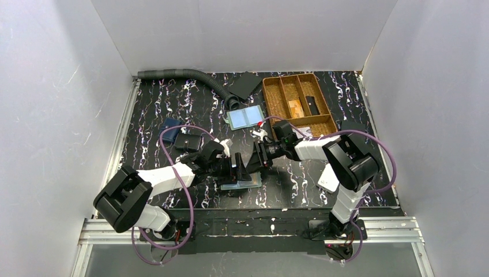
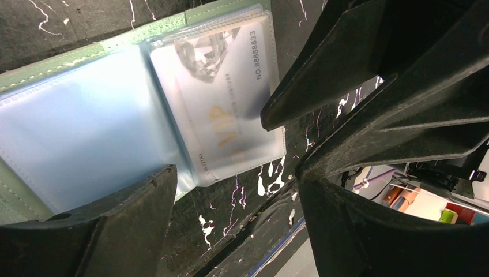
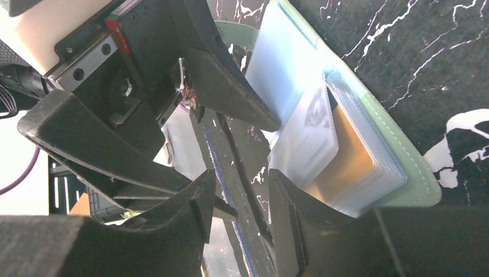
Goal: Take the credit cards out of the card holder
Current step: Remove the credit card from the card holder.
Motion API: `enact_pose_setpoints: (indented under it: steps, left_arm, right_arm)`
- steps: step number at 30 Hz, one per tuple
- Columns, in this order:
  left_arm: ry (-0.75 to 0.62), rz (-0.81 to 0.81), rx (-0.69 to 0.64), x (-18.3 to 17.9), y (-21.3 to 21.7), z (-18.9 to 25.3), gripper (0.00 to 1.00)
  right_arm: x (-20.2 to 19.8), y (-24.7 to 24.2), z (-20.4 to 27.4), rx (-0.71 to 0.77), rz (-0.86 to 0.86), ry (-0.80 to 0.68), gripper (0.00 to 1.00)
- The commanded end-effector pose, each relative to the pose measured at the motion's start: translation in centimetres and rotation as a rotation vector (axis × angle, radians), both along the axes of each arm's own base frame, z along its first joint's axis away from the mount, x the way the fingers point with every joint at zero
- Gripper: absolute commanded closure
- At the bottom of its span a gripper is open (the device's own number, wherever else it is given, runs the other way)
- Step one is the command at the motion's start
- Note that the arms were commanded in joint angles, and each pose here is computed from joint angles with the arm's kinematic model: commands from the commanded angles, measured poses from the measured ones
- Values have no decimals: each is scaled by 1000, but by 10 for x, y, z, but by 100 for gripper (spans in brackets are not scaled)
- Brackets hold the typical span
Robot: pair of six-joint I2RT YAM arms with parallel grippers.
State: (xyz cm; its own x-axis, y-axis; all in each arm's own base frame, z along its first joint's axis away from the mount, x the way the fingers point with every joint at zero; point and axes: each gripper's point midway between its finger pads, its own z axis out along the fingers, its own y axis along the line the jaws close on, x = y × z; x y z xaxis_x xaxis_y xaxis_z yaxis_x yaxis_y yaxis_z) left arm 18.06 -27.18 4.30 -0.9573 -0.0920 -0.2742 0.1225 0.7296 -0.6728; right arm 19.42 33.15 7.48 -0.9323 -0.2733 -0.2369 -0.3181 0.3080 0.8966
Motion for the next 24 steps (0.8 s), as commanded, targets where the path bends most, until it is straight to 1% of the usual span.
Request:
enact_pose_setpoints:
  steps: [1,3,5,7,10,13,16,20,24]
  left_arm:
    - [21,-11,31,-9,9,-13,27]
    - [32,1,43,-10,12,-17,38]
    - [44,8,52,-10,14,-21,45]
    - [58,17,61,-10,15,-25,54]
    - [70,23,70,-10,16,-29,59]
    - [78,28,78,-10,17,-32,61]
    - [83,34,84,-10,19,-34,64]
    - [92,46,95,-10,22,-38,71]
    - [103,48,102,-10,22,-41,75]
  right_arm:
    - [8,10,22,74,32,-41,53]
    - [10,10,35,98,46,-83,53]
    - [14,7,43,95,48,-144,53]
    - [15,4,47,86,45,-188,52]
    - [21,-2,40,43,25,-217,51]
    - [25,-9,19,-38,-3,-214,51]
    - [26,-14,6,-84,-9,-203,51]
    - [26,-15,-2,-106,-16,-190,51]
    - [24,-16,-9,-116,-19,-169,50]
